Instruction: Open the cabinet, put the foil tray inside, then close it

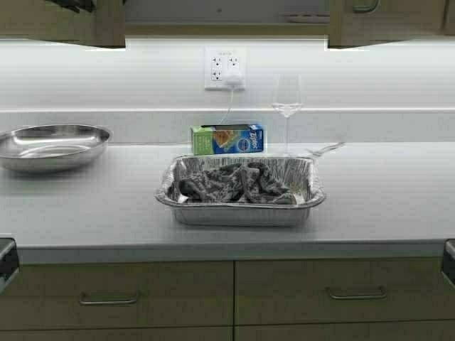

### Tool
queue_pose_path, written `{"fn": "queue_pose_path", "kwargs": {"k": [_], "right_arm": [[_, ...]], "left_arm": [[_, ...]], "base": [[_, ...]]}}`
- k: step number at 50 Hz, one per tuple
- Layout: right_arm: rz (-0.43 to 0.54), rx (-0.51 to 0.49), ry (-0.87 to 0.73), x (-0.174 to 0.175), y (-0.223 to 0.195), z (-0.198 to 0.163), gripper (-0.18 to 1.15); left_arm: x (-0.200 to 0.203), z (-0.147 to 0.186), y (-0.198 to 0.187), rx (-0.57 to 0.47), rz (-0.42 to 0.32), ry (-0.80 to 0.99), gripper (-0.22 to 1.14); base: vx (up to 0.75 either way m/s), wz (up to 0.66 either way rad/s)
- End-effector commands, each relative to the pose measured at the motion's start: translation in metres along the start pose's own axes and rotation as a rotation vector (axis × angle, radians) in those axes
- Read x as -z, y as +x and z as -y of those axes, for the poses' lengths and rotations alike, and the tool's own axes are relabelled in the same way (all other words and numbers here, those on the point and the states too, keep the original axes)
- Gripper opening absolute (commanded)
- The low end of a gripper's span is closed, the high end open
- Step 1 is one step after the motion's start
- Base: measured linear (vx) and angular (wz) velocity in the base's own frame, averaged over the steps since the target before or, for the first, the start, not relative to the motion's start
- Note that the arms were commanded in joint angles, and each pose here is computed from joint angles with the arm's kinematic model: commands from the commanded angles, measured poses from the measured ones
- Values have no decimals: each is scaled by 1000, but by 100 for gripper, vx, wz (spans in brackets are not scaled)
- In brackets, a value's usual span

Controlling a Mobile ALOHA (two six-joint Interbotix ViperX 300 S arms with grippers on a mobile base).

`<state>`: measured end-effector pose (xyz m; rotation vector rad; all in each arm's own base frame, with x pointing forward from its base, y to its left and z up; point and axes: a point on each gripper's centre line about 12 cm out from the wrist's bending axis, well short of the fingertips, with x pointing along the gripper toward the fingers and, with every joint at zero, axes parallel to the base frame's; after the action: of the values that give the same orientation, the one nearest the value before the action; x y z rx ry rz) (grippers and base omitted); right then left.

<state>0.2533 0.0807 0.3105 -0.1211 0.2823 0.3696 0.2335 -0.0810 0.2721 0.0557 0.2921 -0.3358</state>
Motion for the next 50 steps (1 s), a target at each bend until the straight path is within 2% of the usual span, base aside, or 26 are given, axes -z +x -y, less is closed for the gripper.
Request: {"fn": "queue_pose_path", "kwargs": {"k": [1, 3, 5, 13, 17, 21, 30, 39, 42, 45, 47, 50], "right_arm": [[13, -37, -22, -17, -23, -1, 98], [6, -42, -11, -17, -31, -1, 106], [-5, -49, -3, -15, -40, -1, 106], [-32, -74, -40, -13, -78, -7, 103], [-40, -126, -12, -14, -85, -16, 103], [-49, -203, -11, -13, -82, -30, 103], [-16, -375, -56, -18, -69, -71, 103], [29, -431, -73, -20, -41, -103, 101], [30, -404, -61, -18, -27, -104, 96], [27, -375, -45, -15, -14, -105, 84], [22, -357, -36, -12, -4, -105, 71], [27, -330, -20, -12, 9, -106, 43]], "left_arm": [[-19, 5, -24, 47, 48, 27, 86], [-18, 7, -32, 61, 53, 28, 102], [-18, 9, -42, 73, 65, 34, 109], [-23, 13, -76, 111, 134, 20, 97], [-22, 18, -80, 153, 96, -19, 97], [-17, 25, -79, 205, 35, -57, 97], [-23, 51, -78, 336, 52, -94, 97], [-21, 89, -59, 453, 42, -55, 90], [-17, 103, -45, 466, 35, -37, 79], [-13, 113, -28, 451, 23, -35, 59], [-12, 116, -16, 432, 15, -36, 39], [-11, 120, 1, 398, 18, -24, 6]], "base": [[-1, 1], [0, 0], [0, 0], [0, 1], [0, 2], [0, 0], [0, 0], [0, 0], [0, 0], [0, 0], [0, 0], [0, 0]]}}
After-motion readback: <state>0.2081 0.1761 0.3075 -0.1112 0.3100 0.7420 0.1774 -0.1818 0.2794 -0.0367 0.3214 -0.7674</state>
